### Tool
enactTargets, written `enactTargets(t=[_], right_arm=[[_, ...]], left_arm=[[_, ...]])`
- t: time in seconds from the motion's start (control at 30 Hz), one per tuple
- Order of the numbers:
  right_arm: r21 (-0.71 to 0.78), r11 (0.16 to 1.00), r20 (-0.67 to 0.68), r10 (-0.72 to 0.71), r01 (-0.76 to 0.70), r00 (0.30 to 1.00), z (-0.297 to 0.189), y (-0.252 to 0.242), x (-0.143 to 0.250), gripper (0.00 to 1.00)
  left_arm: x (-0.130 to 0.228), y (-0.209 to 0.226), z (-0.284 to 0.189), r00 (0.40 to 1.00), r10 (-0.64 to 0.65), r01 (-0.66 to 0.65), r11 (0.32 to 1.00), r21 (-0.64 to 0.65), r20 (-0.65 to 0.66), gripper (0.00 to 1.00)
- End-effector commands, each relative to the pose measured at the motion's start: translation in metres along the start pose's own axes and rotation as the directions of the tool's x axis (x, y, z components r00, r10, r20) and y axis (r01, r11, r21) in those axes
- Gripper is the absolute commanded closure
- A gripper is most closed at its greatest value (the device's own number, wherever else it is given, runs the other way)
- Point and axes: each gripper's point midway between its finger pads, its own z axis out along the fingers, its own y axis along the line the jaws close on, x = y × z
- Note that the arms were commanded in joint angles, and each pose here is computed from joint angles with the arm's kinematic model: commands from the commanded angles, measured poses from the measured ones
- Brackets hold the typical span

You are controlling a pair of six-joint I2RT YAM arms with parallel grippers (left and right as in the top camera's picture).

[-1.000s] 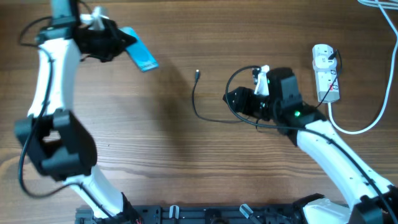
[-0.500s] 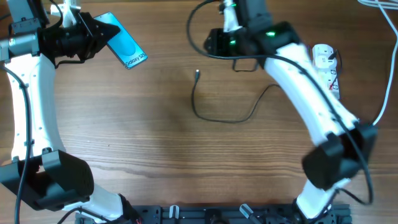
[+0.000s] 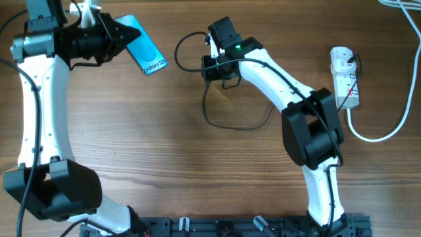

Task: Plug charger to phone and switch on socket
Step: 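Lower the right gripper onto the USB-C plug and grasp it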

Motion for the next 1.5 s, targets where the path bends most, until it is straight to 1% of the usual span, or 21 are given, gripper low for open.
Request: enactTargets(t=[0.0, 0.23, 0.4, 0.6, 0.73, 0.8, 0.87, 0.93, 1.03, 1.1, 1.13, 1.23, 1.37, 1.47], right_arm=[[0.053, 0.999, 0.0, 0.011, -0.011, 1.0, 0.019, -0.013, 0.002, 0.64], [0.055, 0.998, -0.007, 0.02, -0.02, 1.0, 0.033, -0.017, 0.005, 0.65], [0.067, 0.996, -0.034, 0.067, -0.065, 0.997, 0.048, -0.022, 0.014, 0.7], [0.058, 0.997, -0.046, 0.052, -0.049, 0.998, 0.053, -0.012, 0.02, 0.75], [0.094, 0.989, -0.044, 0.115, -0.111, 0.992, 0.054, -0.013, 0.025, 0.86], [0.124, 0.978, -0.044, 0.174, -0.167, 0.984, 0.054, -0.018, 0.028, 0.95], [0.158, 0.973, -0.058, 0.177, -0.166, 0.982, 0.052, -0.024, 0.033, 0.96], [0.259, 0.955, -0.049, 0.161, -0.144, 0.986, 0.044, -0.042, 0.036, 0.96], [0.323, 0.946, -0.046, 0.034, -0.017, 0.998, 0.019, -0.049, 0.028, 0.96], [0.314, 0.946, -0.064, -0.063, 0.08, 0.996, 0.003, -0.044, 0.024, 0.96], [0.314, 0.944, -0.079, -0.081, 0.102, 0.994, 0.001, -0.044, 0.026, 0.96], [0.324, 0.94, -0.117, -0.07, 0.104, 0.991, 0.003, -0.048, 0.036, 0.96], [0.319, 0.947, -0.123, 0.009, 0.031, 0.992, 0.013, -0.051, 0.047, 0.95], [0.316, 0.948, -0.152, 0.017, 0.032, 0.988, 0.019, -0.055, 0.059, 0.96]], left_arm=[[-0.001, -0.008, -0.002, 1.0, 0.016, -0.016, 1.0, 0.014, 0.006, 0.96], [-0.001, -0.008, -0.002, 1.0, 0.015, -0.015, 1.0, 0.014, 0.006, 0.96], [-0.001, -0.008, -0.002, 1.0, 0.015, -0.015, 1.0, 0.014, 0.005, 0.96], [-0.001, -0.008, -0.002, 1.0, 0.015, -0.015, 1.0, 0.014, 0.005, 0.96], [0.0, -0.007, -0.002, 1.0, 0.01, -0.01, 1.0, 0.013, 0.002, 0.96], [0.001, -0.007, -0.002, 1.0, 0.009, -0.009, 1.0, 0.012, 0.001, 0.96], [0.001, -0.007, -0.003, 1.0, 0.009, -0.009, 1.0, 0.012, 0.001, 0.96], [0.001, -0.007, -0.003, 1.0, 0.008, -0.008, 1.0, 0.012, 0.001, 0.96], [0.001, -0.007, -0.003, 1.0, 0.009, -0.009, 1.0, 0.012, 0.001, 0.96], [0.001, -0.007, -0.002, 1.0, 0.009, -0.009, 1.0, 0.012, 0.001, 0.96], [0.001, -0.007, -0.002, 1.0, 0.01, -0.01, 1.0, 0.012, 0.001, 0.96], [0.001, -0.007, -0.003, 1.0, 0.009, -0.009, 1.0, 0.012, 0.001, 0.96], [0.001, -0.007, -0.002, 1.0, 0.006, -0.006, 1.0, 0.011, -0.001, 0.96], [0.001, -0.007, -0.002, 1.0, 0.006, -0.006, 1.0, 0.011, -0.001, 0.96]])
